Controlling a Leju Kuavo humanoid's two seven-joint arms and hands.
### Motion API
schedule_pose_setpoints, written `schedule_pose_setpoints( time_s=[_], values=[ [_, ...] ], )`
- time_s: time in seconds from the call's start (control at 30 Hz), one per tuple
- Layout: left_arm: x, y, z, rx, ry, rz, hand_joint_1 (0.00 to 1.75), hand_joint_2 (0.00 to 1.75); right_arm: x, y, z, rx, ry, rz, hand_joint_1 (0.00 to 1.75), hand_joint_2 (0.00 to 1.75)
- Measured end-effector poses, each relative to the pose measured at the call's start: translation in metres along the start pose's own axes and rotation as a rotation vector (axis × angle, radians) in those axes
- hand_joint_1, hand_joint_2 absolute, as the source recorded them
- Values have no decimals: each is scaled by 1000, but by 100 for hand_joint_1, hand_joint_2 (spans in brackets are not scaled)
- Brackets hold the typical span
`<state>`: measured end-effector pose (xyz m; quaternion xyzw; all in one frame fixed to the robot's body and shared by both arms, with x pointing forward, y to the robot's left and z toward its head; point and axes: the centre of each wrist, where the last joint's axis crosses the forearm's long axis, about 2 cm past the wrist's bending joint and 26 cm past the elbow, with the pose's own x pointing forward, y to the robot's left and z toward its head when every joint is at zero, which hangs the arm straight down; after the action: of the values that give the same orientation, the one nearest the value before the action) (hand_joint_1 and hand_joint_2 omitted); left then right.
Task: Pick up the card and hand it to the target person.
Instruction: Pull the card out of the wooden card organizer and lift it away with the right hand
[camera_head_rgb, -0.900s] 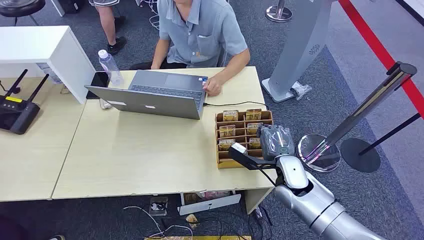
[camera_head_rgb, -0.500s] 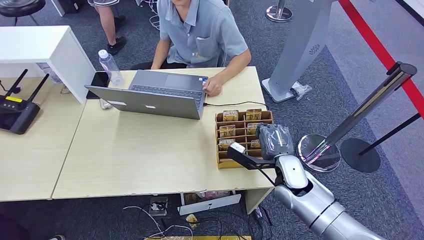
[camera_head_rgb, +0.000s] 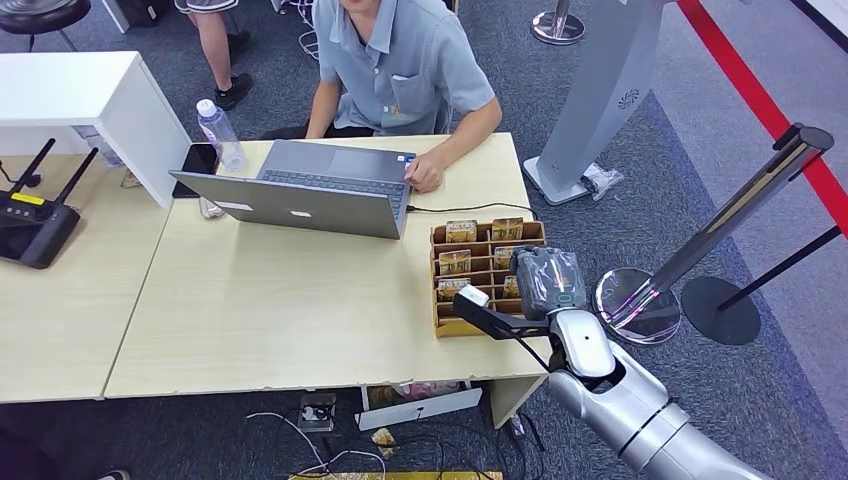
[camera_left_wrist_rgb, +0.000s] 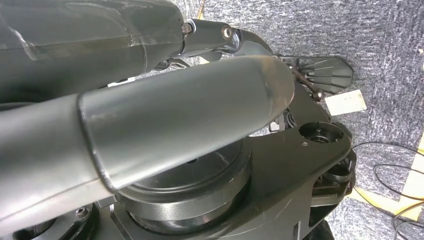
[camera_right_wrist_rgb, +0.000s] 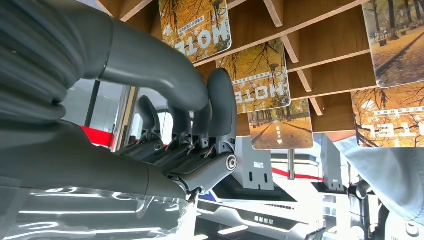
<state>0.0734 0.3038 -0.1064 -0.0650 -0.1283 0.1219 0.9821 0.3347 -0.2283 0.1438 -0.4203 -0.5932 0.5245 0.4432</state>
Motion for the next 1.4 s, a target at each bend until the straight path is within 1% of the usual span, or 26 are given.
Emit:
schedule_pose_setpoints(
  time_s=[0.03, 0.17, 0.5, 0.83, 0.97, 1.17, 1.27, 1.33, 1.4],
  values=[
    [0, 0, 0, 0, 0, 0, 0, 0, 0, 0, 0, 1, 0, 1, 105, 175],
    [0, 0, 0, 0, 3, -1, 0, 0, 0, 0, 0, 8, -1, 2, 98, 175],
    [0, 0, 0, 0, 2, -2, 0, 0, 0, 2, 2, 15, 0, 1, 106, 175],
    [0, 0, 0, 0, 0, -2, 0, 0, 1, 8, 7, 27, 1, -6, 106, 175],
    [0, 0, 0, 0, -1, -1, 0, 0, 1, 10, 9, 32, 0, -7, 114, 175],
    [0, 0, 0, 1, -1, 3, 0, 0, 3, 14, 13, 40, -5, -4, 136, 175],
    [0, 0, 0, 1, -2, 4, 0, 0, 4, 14, 14, 35, -14, 1, 143, 175],
    [0, 0, 0, 1, -3, 5, 0, 0, 6, 12, 15, 29, -22, 6, 153, 175],
    [0, 0, 0, 2, -3, 5, 0, 0, 8, 10, 15, 22, -31, 11, 168, 175]
  ],
)
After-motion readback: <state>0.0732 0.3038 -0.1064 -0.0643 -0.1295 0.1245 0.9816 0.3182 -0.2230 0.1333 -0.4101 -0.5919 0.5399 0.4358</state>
